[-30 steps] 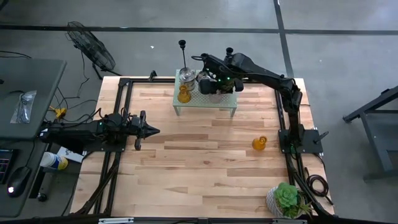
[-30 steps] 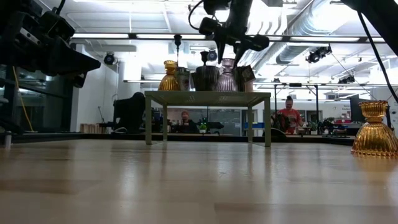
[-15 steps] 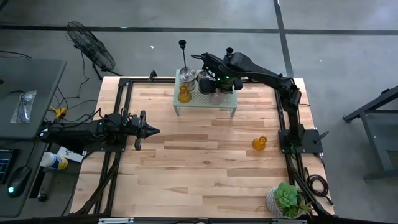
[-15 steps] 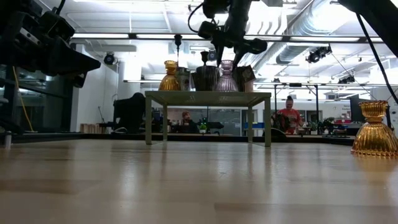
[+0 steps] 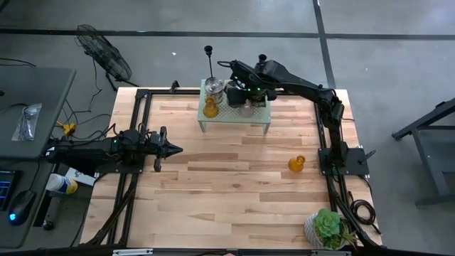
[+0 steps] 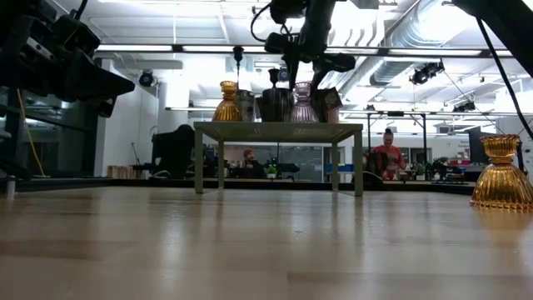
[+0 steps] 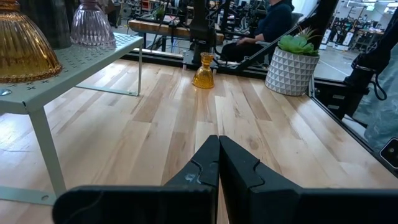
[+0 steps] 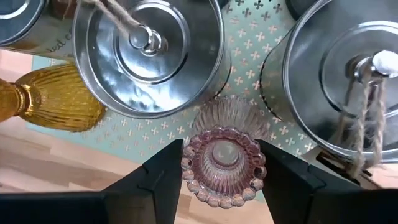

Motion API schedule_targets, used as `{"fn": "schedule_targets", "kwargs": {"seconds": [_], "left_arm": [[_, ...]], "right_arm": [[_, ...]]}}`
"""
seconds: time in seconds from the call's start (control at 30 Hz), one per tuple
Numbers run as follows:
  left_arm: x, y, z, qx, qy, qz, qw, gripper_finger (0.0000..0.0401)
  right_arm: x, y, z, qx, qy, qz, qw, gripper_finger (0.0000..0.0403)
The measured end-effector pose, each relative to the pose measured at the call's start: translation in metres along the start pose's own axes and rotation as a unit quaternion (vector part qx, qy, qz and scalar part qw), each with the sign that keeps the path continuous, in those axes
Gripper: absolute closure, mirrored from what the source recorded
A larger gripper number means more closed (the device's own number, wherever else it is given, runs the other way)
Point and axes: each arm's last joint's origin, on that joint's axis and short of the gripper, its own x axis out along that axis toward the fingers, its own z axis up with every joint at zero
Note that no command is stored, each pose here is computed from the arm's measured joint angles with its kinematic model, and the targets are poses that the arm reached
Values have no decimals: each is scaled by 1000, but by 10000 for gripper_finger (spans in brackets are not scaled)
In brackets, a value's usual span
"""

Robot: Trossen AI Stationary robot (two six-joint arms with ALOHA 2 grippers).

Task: Pick & Place candle stick holders
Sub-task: Put the purple glass candle holder on the shelf, then put the orange candle holder on the shelf

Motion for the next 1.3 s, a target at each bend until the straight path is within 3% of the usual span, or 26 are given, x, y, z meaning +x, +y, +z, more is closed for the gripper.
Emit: {"fn": "schedule_targets", "kwargs": {"seconds": [0.37, 0.67, 0.87, 1.3], "left_arm": [[0, 0, 0, 0, 0, 0, 1000, 401], [0, 0, 0, 0, 0, 0, 1000, 401], [0, 0, 0, 0, 0, 0, 1000, 401], [0, 0, 0, 0, 0, 0, 1000, 401]], "right_arm": [[0, 0, 1, 0, -2, 3, 1000, 218], [0, 0, 2, 0, -4, 5, 1000, 168], [-1, 0, 2, 2, -6, 7, 1000, 158], [-35, -6, -5, 0, -31, 39, 999, 158]]}}
